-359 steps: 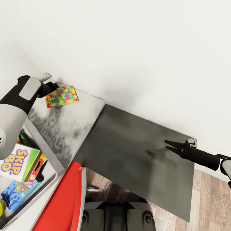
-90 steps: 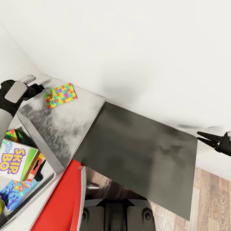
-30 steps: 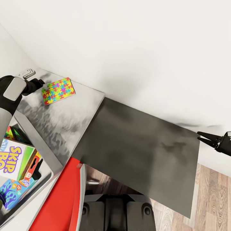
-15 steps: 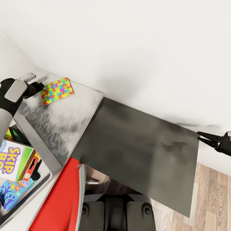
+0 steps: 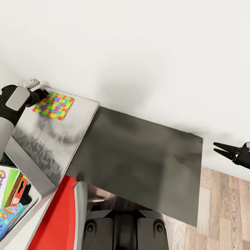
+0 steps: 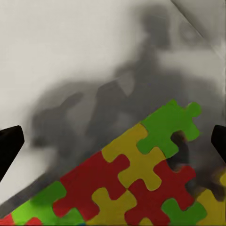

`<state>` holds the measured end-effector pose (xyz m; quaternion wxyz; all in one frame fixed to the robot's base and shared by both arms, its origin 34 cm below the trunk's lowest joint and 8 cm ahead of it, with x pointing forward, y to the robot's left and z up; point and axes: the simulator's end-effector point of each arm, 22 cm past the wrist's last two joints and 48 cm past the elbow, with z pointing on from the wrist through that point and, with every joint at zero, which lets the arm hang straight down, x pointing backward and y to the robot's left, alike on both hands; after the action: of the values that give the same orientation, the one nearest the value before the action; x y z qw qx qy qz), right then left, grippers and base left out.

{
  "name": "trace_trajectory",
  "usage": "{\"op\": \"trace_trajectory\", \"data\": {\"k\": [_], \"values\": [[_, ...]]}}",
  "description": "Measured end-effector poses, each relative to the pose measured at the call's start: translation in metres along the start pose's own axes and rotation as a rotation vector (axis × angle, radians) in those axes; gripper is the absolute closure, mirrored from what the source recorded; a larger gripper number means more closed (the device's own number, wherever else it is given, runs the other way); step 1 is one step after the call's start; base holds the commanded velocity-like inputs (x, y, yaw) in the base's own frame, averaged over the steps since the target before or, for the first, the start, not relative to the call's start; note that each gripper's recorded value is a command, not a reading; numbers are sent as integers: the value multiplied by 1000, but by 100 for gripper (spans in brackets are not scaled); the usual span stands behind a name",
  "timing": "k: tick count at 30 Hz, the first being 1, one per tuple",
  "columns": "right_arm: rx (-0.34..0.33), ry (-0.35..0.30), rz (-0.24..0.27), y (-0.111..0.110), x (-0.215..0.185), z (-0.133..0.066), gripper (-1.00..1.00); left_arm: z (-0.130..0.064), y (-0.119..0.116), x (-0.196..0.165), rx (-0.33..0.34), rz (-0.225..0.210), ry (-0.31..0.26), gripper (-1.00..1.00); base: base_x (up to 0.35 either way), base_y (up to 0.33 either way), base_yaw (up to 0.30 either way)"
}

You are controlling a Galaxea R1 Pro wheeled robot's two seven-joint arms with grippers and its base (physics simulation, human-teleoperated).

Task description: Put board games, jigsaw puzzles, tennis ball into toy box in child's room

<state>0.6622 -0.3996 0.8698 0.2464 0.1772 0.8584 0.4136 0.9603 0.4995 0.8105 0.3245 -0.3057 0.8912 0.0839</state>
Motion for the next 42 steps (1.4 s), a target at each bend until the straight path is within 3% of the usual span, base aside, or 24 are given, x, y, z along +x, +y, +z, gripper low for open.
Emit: {"op": "trace_trajectory", "data": {"k": [23,32,42], "values": [[-1,0,0,0,0,0,-100,-2,-3,-3,7,-2,-7,-100,0,0,-19],[0,0,1,0,0,0,-100,-9,-10,-19,29,-5,-39,-100,0,0,0],[0,1,1,0,1,1,-100,-15,-3,-36,27,-9,-68,-100,0,0,0]]}}
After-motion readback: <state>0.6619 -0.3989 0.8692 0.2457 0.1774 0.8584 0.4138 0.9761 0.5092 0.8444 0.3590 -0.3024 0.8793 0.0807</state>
